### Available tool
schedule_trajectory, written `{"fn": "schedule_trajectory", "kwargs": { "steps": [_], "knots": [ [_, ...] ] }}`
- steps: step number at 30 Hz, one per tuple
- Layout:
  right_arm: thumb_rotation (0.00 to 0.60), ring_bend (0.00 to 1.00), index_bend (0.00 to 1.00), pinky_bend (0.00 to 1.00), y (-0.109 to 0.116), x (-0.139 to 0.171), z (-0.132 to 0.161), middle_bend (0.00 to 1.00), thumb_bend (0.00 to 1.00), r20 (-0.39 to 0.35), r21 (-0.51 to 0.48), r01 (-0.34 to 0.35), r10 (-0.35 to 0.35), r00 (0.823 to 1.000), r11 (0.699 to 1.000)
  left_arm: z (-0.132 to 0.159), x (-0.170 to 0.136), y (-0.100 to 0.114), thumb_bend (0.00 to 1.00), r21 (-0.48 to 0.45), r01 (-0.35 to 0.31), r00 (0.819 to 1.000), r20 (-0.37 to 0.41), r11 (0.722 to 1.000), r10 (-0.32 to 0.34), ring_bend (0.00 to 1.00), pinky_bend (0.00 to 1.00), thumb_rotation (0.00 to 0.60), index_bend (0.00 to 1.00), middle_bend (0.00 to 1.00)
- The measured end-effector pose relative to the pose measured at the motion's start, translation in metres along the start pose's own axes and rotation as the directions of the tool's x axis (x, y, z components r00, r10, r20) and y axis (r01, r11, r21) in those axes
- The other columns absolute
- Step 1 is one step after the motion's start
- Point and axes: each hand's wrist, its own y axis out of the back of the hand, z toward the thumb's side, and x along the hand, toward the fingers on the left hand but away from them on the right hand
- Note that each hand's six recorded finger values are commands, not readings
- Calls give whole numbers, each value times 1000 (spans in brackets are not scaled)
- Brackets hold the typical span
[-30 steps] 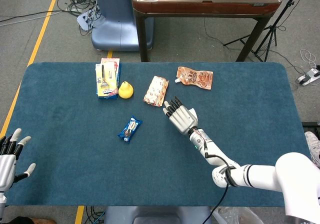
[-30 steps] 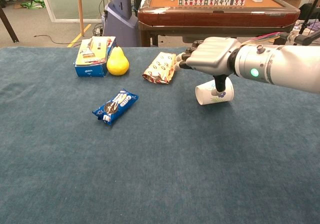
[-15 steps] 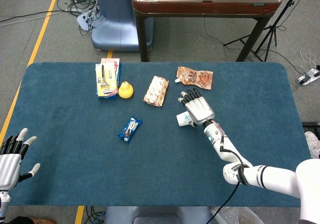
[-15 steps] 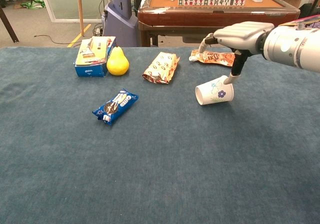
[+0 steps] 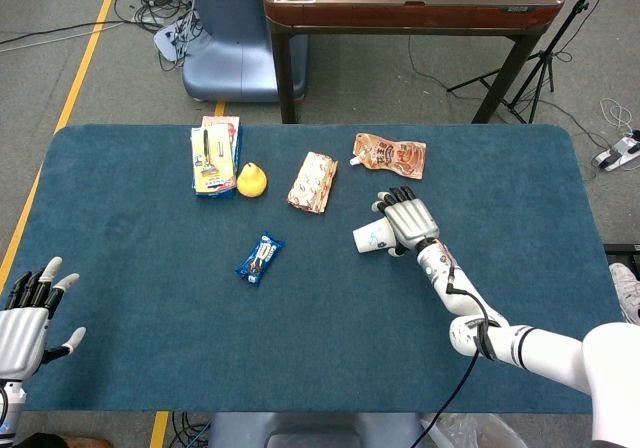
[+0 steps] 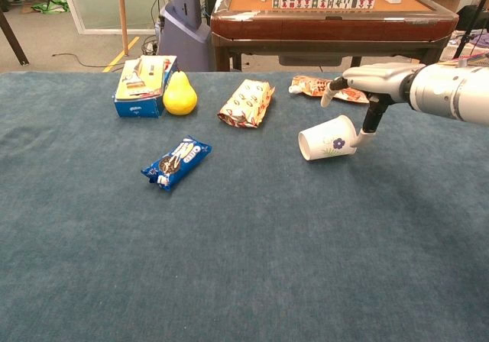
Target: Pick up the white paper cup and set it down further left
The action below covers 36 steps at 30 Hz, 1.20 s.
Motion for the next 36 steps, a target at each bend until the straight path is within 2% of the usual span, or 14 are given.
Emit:
{"fn": "schedule_trajectory", "kwargs": {
  "steps": [14,21,25,28,31,34,36],
  "knots": [
    [600,0,340,0,-15,-18,3,181,146,-7,18,-21,21,1000,1000,2,0,-1,206,-1,8,1000,-3,1000,-8,14,0,600,181,0],
    [600,19,420,0,-17,-22,3,241,198,-2,42,-20,20,1000,999,1,0,-1,206,-4,9,1000,-3,1000,-9,14,0,600,181,0],
    [600,40,447,0,-14,-22,5,262,214,-10,84,-8,8,1000,996,1,0,0,206,-6,7,1000,-3,1000,-7,14,0,600,181,0],
    [600,42,449,0,-8,-20,9,263,219,-30,154,13,-8,999,988,0,0,1,206,-6,4,1000,-4,1000,-4,14,0,600,181,0],
    [600,42,448,0,2,-18,18,263,220,-66,258,41,-25,998,965,0,-1,2,206,-13,1,1000,-3,1000,-1,13,0,600,181,0],
    [600,42,448,0,12,-16,31,263,219,-111,393,84,-43,993,915,0,-2,1,206,-18,1,1000,-1,1000,-1,12,0,600,181,0],
    [600,42,449,0,19,-14,43,263,220,-148,490,119,-52,988,864,-1,-3,1,206,-18,0,1000,-1,1000,0,12,0,600,181,0]
  ]
}}
